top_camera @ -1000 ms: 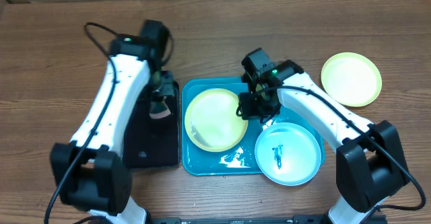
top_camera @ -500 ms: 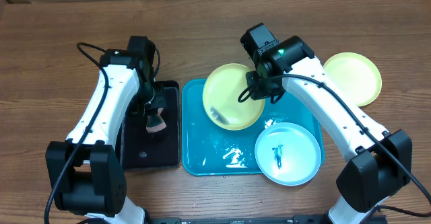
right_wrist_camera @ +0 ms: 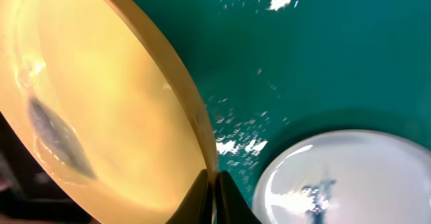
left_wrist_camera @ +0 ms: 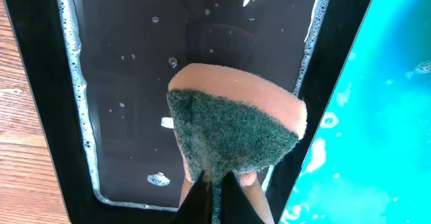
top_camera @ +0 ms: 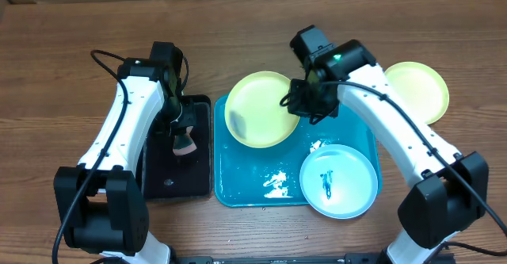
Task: Clean dirty plates on tray and stack at the side
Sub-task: 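Lift the yellow plate by its rim with the right gripper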
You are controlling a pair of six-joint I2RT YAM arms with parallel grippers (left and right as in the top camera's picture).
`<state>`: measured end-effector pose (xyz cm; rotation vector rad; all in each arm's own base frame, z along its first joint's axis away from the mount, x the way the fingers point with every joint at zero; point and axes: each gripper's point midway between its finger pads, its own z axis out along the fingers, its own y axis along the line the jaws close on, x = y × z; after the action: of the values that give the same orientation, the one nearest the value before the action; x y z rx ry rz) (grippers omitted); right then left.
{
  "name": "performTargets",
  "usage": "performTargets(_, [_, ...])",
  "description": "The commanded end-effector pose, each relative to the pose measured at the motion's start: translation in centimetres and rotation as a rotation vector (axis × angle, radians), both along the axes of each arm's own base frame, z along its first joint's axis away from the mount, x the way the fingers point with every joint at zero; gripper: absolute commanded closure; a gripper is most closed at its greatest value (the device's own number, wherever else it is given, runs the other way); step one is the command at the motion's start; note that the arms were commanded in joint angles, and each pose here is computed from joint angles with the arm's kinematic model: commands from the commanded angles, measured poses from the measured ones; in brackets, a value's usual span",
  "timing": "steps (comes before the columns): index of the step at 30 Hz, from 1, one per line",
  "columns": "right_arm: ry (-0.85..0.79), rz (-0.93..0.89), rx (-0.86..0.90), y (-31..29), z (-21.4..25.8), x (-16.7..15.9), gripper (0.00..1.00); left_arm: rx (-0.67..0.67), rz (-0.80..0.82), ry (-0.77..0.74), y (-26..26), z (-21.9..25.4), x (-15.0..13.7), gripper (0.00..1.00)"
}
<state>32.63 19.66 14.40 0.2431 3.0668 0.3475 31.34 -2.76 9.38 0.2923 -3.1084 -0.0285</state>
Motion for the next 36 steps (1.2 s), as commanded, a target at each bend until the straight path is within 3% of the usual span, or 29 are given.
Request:
performTargets(1, [0.091,-0.09,0.215,1.7,2.0,-0.4,0.96,-0.017,-0.016,-0.006,-0.1,0.2,0.0,0.96])
performTargets(6, [0.048,-0.048,0.282,1.9,2.2,0.9,0.96,-0.019,-0.016,-0.007,-0.1,0.2,0.0,0.96])
performTargets(12, [-0.122,-0.002,0.029,-2.0,1.0,3.5,0.96,-0.035,-0.025,-0.008,-0.4,0.2,0.0,0.96])
performTargets(21, [-0.247,0.122,-0.218,-5.7,2.4,4.2,0.96,-0.036,-0.027,-0.02,-0.4,0.2,0.3,0.96])
performTargets(29, [-0.364,0.28,-0.388,-4.3,5.4,2.1,0.96,-0.037,-0.028,-0.024,-0.4,0.2,0.4,0.95])
performTargets(36, [-0.487,0.375,-0.722,-4.4,7.8,0.9,0.96,-0.037,-0.028,-0.025,-0.5,0.2,0.5,0.95])
